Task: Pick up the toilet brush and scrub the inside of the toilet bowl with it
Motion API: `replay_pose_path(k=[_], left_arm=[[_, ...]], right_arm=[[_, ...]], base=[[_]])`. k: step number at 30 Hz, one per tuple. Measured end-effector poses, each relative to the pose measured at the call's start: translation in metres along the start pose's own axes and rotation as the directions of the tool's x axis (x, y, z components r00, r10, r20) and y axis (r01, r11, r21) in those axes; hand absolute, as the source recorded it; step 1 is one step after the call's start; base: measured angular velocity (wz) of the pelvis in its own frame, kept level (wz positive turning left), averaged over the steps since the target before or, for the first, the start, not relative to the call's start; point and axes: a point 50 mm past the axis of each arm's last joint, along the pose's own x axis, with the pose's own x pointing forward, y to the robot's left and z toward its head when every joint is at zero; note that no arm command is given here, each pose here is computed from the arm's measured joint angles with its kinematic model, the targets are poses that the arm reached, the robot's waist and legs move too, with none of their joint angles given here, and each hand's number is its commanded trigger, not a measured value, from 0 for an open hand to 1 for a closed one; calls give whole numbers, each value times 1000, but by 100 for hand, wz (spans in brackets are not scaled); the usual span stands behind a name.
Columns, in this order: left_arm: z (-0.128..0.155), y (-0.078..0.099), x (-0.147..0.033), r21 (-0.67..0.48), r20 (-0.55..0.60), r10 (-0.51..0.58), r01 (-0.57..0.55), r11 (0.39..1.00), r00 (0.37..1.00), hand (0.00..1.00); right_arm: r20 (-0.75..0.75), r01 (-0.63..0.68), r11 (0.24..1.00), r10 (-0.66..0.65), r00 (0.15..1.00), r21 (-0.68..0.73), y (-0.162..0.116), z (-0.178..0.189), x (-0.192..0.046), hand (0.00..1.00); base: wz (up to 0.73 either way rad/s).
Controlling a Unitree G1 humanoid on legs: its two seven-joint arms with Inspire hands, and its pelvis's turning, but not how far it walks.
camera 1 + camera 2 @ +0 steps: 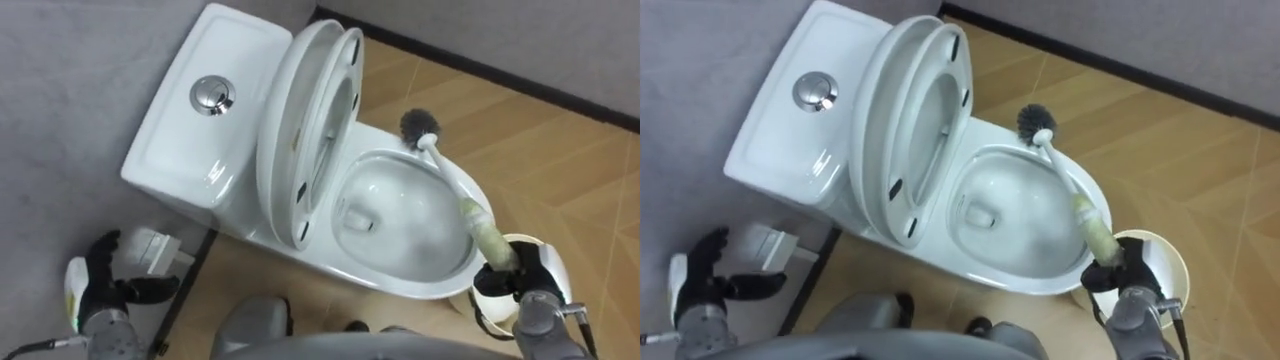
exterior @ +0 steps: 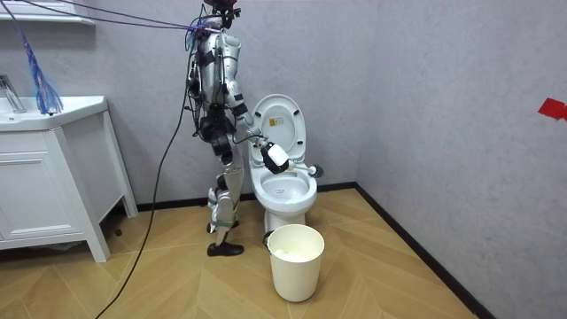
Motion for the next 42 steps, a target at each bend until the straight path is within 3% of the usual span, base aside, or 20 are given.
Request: replay_pose_path(k=[5,9,17,21,24,29,33,38,42], left_arm=[[46,4,-1,57,291,40,-59,997,956,0],[64,5,-3,59,401,68,-100,993,914,0],[81,2,1,234,537,-10,-138,962,844,0],[83,0,6,286,565,-39,-151,946,824,0],[82,-14,11,321,562,-83,-125,939,823,0],[82,-28,14,459,567,-230,-71,886,791,0],[75,-26,15,488,549,-244,-69,870,799,0],[69,-26,18,535,522,-264,-71,842,811,0],[62,-19,20,590,507,-264,-107,800,820,0]], right_arm=[[-12,-33,999,33,999,-5,3,-9,-3,100],[-43,-66,998,65,997,-20,5,-20,-5,100],[-73,-117,991,112,991,-68,0,-25,-2,100],[-66,-124,986,117,991,-108,-8,-16,7,100],[-36,-108,979,104,994,-170,-21,-4,16,100],[22,-110,952,121,992,-286,-34,14,26,100],[21,-124,925,141,990,-358,-36,12,26,100],[66,-100,797,172,983,-596,-37,18,26,100],[97,-65,726,179,979,-685,-36,22,24,100]], base=[[10],[0],[3],[0],[-5],[-21],[-13],[-21],[-29]])
